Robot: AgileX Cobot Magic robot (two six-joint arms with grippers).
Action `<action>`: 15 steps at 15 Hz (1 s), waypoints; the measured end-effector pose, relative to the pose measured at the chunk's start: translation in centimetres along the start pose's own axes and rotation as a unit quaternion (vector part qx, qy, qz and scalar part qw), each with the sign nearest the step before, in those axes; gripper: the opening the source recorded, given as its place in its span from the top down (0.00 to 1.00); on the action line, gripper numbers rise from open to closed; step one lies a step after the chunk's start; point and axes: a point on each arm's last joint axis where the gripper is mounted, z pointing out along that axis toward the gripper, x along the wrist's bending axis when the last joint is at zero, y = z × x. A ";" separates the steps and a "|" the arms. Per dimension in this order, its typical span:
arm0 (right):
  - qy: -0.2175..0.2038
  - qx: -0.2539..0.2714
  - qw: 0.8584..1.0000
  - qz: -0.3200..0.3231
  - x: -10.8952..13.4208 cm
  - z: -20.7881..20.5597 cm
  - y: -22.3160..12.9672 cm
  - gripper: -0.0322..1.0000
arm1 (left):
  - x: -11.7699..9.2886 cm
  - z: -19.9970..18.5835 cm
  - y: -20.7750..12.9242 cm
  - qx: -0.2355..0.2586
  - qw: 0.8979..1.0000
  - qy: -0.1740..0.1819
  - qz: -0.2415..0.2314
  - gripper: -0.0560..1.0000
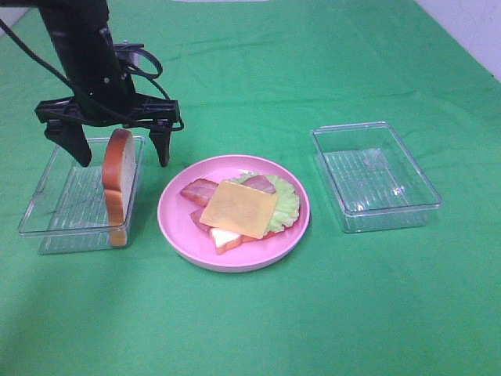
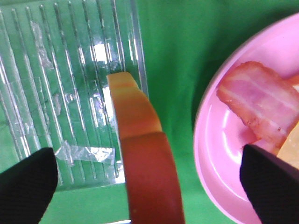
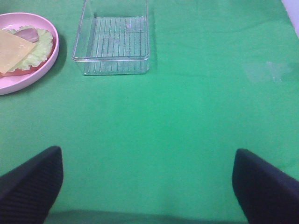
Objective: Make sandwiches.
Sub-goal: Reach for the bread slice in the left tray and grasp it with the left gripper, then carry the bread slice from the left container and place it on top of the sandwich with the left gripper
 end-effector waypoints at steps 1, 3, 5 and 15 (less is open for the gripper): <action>0.000 0.000 1.000 0.000 0.0 0.0 0.0 0.06 | 0.0 0.4 0.0 0.006 1.000 -0.001 -0.002 0.01; 0.000 0.000 1.000 0.000 0.0 0.0 0.0 0.06 | -0.1 0.7 0.0 0.009 1.000 -0.001 -0.003 0.02; 0.000 0.000 1.000 0.000 0.0 0.0 0.0 0.06 | 0.0 0.7 -0.1 0.015 1.000 0.001 -0.003 0.29; 0.000 0.000 1.000 0.000 0.0 0.0 0.0 0.06 | 1.0 -2.0 -0.7 0.010 0.999 0.050 0.018 0.73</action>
